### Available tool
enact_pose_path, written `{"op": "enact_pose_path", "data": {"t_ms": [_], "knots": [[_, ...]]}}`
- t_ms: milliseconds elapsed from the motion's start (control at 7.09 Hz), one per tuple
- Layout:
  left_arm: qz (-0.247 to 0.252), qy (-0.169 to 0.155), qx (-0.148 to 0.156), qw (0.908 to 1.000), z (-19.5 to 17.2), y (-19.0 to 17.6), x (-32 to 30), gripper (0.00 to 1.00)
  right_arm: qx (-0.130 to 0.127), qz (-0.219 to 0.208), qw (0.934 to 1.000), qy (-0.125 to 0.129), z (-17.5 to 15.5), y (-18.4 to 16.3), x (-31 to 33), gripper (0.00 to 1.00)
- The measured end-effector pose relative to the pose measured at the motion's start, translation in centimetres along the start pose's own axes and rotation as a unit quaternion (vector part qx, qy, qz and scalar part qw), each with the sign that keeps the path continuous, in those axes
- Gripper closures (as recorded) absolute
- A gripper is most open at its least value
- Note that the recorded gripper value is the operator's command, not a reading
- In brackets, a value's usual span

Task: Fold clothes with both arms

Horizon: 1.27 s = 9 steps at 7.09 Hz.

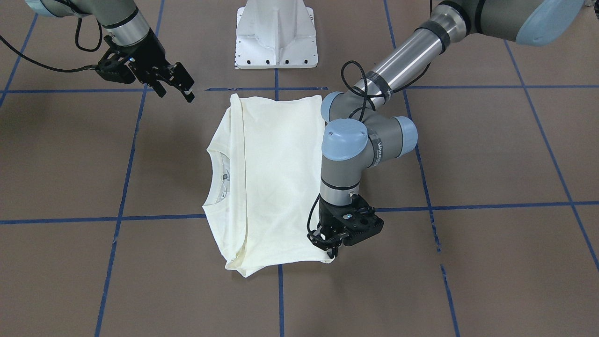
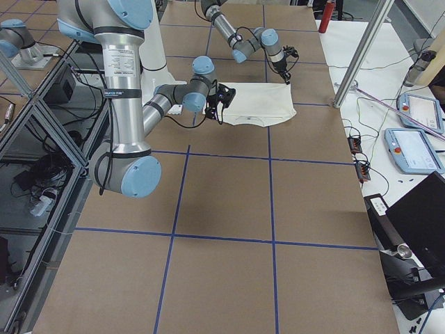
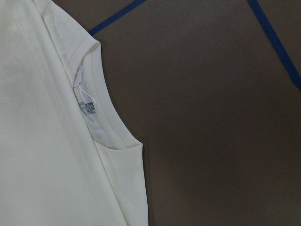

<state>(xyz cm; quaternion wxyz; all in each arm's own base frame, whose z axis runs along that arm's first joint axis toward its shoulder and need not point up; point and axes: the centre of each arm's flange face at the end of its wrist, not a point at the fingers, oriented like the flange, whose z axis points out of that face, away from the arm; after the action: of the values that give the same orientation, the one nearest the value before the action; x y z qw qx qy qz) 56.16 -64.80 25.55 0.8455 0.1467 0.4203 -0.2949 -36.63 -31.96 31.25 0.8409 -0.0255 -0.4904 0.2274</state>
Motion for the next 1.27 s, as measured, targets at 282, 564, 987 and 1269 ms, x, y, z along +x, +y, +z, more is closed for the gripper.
{"op": "enact_pose_path", "data": {"t_ms": [282, 564, 987, 1269], "knots": [[0.005, 0.0, 0.002, 1.0, 0.4, -0.2, -0.2, 0.01, 0.0, -0.001, 1.0, 0.003, 0.3, 0.0, 0.1, 0.0], [0.039, 0.004, 0.004, 0.9992, -0.2, -1.4, -0.1, 0.0, 0.0, -0.006, 0.9999, 0.012, 1.1, -0.1, 0.2, 0.0], [0.079, 0.016, -0.049, 0.9955, -4.5, -1.7, -1.6, 0.0, 0.005, -0.047, 0.9964, 0.07, 3.5, 0.4, -4.4, 0.0], [0.118, 0.022, -0.061, 0.9909, -11.3, -0.6, -5.3, 0.0, 0.007, -0.081, 0.9891, 0.123, 5.9, 2.9, -8.0, 0.0]]}}
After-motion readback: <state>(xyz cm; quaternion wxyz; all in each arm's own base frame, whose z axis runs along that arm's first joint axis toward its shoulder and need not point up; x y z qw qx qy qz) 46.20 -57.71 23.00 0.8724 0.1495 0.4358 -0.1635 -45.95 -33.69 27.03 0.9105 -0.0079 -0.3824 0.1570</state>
